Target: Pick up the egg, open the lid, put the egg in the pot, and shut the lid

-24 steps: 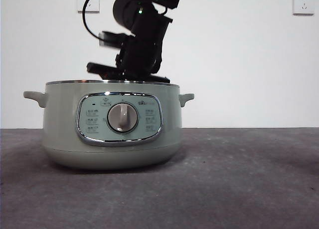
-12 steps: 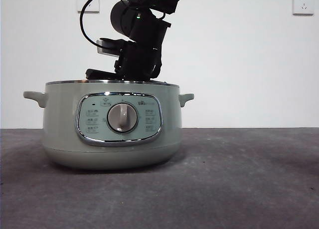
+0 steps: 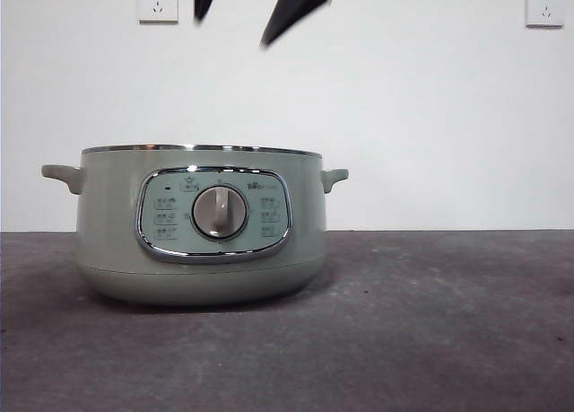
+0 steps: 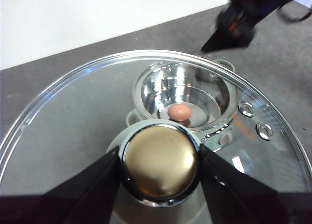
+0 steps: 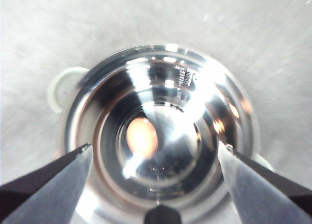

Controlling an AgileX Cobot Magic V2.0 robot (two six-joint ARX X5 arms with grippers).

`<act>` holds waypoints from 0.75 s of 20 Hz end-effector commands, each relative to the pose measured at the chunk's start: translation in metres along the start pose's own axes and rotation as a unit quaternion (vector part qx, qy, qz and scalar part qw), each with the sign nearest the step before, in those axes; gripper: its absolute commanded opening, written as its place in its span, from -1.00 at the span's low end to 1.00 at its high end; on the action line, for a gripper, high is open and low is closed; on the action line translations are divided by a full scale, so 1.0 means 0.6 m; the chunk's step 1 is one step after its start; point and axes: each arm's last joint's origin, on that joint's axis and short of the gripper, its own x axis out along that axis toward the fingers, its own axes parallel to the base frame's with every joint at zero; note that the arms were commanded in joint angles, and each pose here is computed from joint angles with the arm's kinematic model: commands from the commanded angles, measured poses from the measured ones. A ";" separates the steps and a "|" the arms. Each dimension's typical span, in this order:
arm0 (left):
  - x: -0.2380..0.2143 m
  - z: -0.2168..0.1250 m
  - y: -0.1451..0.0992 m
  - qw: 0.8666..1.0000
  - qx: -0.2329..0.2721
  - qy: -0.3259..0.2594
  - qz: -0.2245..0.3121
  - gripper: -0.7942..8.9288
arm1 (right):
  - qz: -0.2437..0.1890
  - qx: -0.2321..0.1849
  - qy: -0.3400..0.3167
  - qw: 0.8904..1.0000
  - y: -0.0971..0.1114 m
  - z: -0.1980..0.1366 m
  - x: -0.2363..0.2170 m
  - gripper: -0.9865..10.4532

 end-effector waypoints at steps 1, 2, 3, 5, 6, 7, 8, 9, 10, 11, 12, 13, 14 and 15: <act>0.002 0.017 -0.001 0.999 0.004 -0.039 -0.019 -0.85 | 0.002 -0.019 0.017 1.000 0.002 -0.010 -0.025 -0.06; 0.008 0.022 0.000 0.999 0.008 -0.040 -0.023 -0.85 | 0.002 -0.022 0.017 1.000 0.002 -0.014 -0.045 -0.06; 0.015 0.027 0.001 0.999 0.011 -0.038 -0.024 -0.85 | 0.002 -0.024 0.013 1.000 0.003 -0.018 -0.068 -0.06; 0.034 0.038 0.003 0.999 0.013 -0.031 -0.029 -0.85 | 0.002 -0.026 0.010 1.000 0.005 -0.028 -0.108 -0.06; 0.044 0.044 0.004 0.999 0.014 -0.026 -0.030 -0.85 | 0.003 -0.027 0.014 1.000 0.006 -0.035 -0.127 -0.06; 0.056 0.050 0.005 0.999 0.015 -0.022 -0.033 -0.85 | 0.004 -0.028 0.010 1.000 0.007 -0.039 -0.144 -0.06; 0.068 0.057 0.005 0.999 0.018 -0.018 -0.037 -0.85 | 0.012 -0.029 0.000 0.999 0.008 -0.047 -0.165 -0.07; 0.080 0.063 0.005 0.999 0.023 -0.017 -0.042 -0.85 | 0.016 -0.029 -0.003 0.999 0.010 -0.056 -0.180 -0.07; 0.094 0.071 0.004 0.998 0.026 -0.015 -0.050 -0.85 | 0.016 -0.029 -0.002 0.999 0.011 -0.069 -0.194 -0.07; 0.108 0.078 0.003 0.997 0.031 -0.015 -0.063 -0.85 | 0.015 -0.027 -0.001 1.000 0.011 -0.084 -0.206 -0.07; 0.123 0.086 0.001 0.996 0.033 -0.015 -0.078 -0.85 | 0.014 -0.026 -0.003 1.000 0.012 -0.102 -0.215 -0.07; 0.139 0.093 0.000 0.996 0.036 -0.014 -0.084 -0.85 | 0.015 -0.021 -0.006 1.000 0.014 -0.124 -0.222 -0.07; 0.157 0.100 0.000 0.995 0.041 -0.011 -0.087 -0.85 | 0.014 -0.013 -0.014 1.000 0.015 -0.148 -0.227 -0.07; 0.174 0.106 -0.001 0.995 0.043 -0.007 -0.090 -0.85 | 0.014 -0.005 -0.023 1.000 0.015 -0.172 -0.229 -0.07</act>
